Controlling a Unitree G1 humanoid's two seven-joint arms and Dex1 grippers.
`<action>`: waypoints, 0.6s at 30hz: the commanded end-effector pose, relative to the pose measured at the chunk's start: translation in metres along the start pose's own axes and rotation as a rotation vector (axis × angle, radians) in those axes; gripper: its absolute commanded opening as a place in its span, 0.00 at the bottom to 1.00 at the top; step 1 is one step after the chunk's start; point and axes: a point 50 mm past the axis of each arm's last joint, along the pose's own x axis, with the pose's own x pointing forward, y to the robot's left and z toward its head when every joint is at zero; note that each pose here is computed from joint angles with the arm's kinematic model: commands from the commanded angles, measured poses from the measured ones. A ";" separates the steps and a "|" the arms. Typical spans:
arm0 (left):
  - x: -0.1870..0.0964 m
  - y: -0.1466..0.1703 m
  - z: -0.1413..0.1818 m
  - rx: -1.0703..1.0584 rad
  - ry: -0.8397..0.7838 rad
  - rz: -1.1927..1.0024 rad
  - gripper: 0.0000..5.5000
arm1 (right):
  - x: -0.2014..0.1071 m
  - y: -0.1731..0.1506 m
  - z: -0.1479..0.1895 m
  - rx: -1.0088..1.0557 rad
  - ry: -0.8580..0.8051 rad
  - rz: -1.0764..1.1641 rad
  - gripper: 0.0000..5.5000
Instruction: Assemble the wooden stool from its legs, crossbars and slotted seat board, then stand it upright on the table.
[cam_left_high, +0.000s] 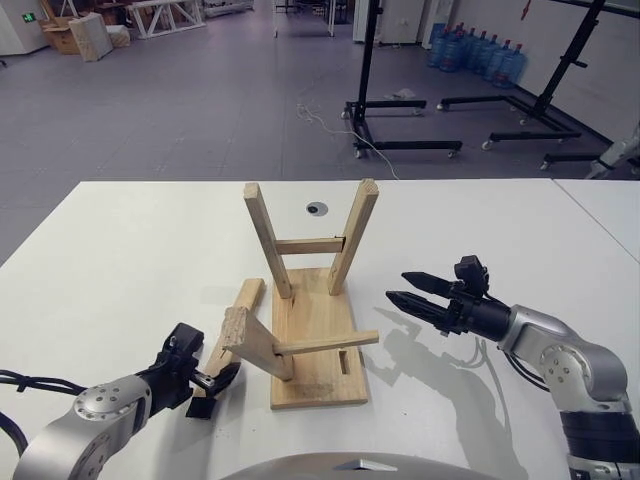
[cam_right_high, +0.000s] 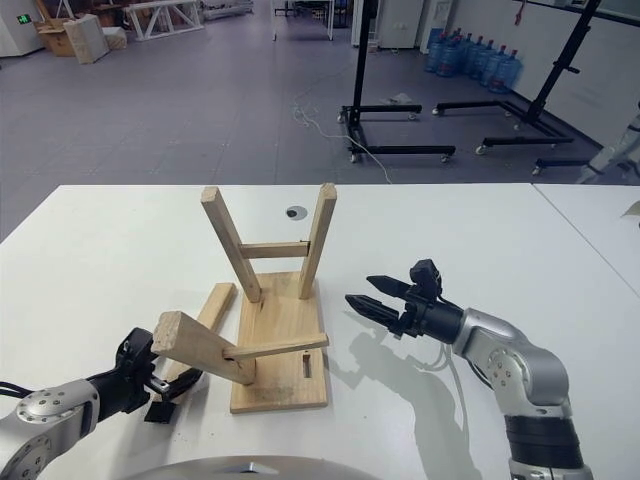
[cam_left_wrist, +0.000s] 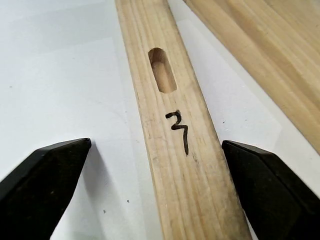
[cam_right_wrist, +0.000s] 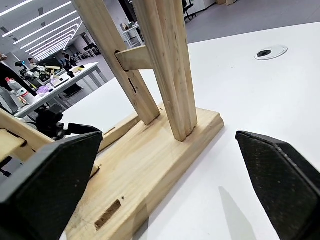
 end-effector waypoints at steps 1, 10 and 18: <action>0.000 -0.009 -0.023 -0.011 0.095 -0.042 0.79 | -0.002 0.003 -0.002 0.011 0.000 -0.011 0.89; -0.004 0.001 -0.024 0.047 0.101 -0.089 0.55 | 0.004 0.009 -0.004 0.014 -0.015 0.016 0.89; -0.007 0.033 -0.028 0.068 0.132 -0.022 0.38 | 0.013 0.010 -0.001 -0.002 -0.043 0.022 0.89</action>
